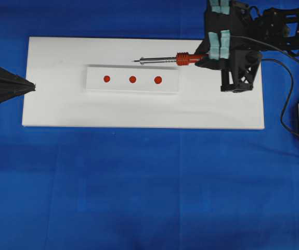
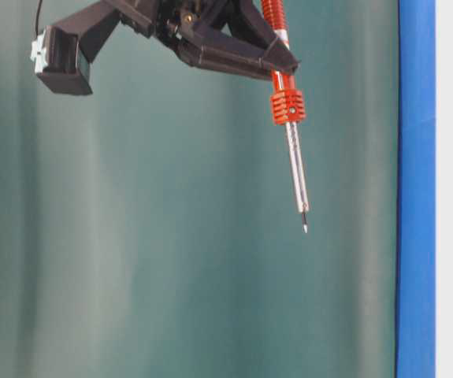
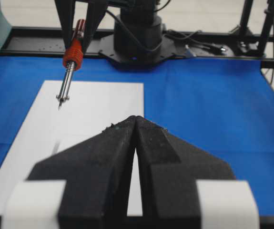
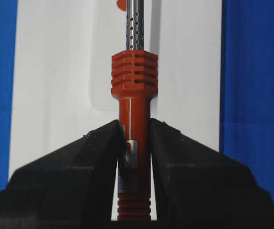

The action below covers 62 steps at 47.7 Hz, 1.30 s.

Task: Touch the tip of the soldering iron to the mark.
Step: 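Raise the iron and shift it right above the strip, then lower the iron tip onto the middle red dot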

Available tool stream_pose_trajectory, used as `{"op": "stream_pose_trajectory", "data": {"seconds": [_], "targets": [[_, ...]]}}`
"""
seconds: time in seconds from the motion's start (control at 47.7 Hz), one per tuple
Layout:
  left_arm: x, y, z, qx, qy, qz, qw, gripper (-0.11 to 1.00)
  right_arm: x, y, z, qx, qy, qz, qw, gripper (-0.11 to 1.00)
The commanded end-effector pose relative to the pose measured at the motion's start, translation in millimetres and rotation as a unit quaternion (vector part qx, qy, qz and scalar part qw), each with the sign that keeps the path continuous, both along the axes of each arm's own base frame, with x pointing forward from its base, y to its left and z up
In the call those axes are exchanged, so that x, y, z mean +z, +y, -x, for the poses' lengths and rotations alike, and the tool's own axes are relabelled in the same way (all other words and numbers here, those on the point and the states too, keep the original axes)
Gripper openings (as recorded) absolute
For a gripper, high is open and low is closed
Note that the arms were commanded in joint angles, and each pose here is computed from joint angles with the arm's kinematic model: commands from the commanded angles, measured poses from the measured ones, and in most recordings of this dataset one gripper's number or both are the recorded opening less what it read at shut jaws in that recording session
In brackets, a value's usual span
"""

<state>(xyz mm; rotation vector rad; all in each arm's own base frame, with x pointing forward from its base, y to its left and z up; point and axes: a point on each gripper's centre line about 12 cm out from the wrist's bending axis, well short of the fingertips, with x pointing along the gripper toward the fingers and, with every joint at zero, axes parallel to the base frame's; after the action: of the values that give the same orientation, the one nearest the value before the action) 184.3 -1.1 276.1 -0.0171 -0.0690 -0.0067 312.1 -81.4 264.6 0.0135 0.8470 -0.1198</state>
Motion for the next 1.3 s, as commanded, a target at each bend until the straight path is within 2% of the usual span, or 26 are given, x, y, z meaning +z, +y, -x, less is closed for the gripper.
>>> {"op": "stream_pose_trajectory", "data": {"seconds": [0.0, 1.279], "targets": [[6.7, -0.1, -1.4, 0.0, -0.011, -0.001, 0.9999, 0.0, 10.2, 0.7, 1.2, -0.002, -0.017, 0.003, 0.9998, 0.06], [6.7, -0.4, -1.4, -0.001, -0.011, -0.001, 0.9999, 0.0, 0.0, -2.7, -6.7, -0.004, -0.008, 0.005, 0.9999, 0.06]]}}
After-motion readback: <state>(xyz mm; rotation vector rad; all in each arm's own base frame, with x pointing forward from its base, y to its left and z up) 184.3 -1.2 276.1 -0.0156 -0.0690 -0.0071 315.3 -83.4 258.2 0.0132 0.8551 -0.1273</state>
